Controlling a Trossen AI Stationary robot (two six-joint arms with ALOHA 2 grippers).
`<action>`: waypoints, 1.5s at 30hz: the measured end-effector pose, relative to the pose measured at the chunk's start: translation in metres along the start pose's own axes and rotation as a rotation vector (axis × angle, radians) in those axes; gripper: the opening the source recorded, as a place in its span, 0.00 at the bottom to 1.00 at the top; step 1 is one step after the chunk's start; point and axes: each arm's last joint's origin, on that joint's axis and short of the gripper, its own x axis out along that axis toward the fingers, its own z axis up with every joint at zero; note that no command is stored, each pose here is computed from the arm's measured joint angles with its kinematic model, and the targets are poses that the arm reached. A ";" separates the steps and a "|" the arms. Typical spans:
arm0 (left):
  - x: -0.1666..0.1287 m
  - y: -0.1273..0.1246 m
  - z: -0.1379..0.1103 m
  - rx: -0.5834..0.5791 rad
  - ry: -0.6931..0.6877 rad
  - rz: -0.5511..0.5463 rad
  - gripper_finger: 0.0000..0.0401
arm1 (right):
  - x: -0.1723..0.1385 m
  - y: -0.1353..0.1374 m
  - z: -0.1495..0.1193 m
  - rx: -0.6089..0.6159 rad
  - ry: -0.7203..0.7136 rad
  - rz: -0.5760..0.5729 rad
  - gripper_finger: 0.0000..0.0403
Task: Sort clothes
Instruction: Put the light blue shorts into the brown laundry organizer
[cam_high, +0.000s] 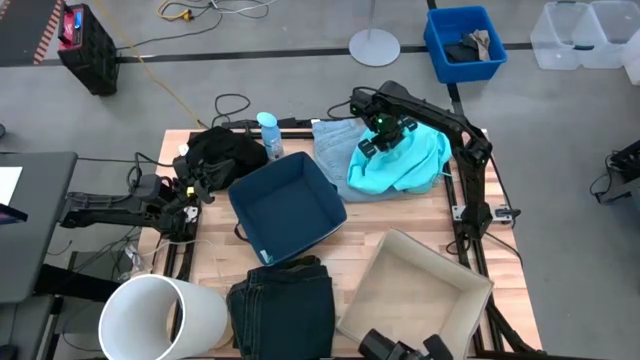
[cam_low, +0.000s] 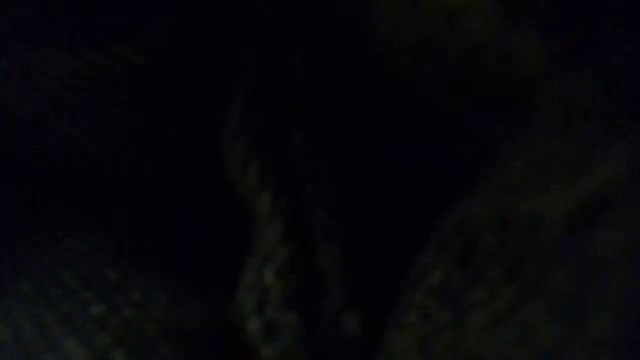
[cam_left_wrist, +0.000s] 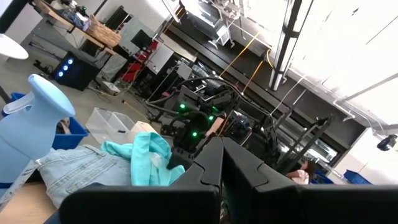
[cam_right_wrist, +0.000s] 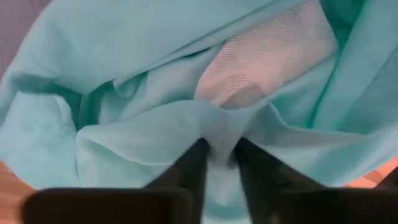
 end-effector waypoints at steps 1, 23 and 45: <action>0.000 0.000 0.000 0.000 0.000 0.000 0.00 | 0.000 0.001 -0.001 -0.013 0.001 -0.001 0.16; 0.000 0.000 0.000 -0.011 0.001 0.000 0.00 | -0.068 -0.010 -0.051 -0.054 -0.269 0.058 0.00; 0.000 0.000 0.000 -0.019 0.000 0.000 0.00 | -0.206 -0.071 -0.208 -0.030 -1.136 0.616 0.00</action>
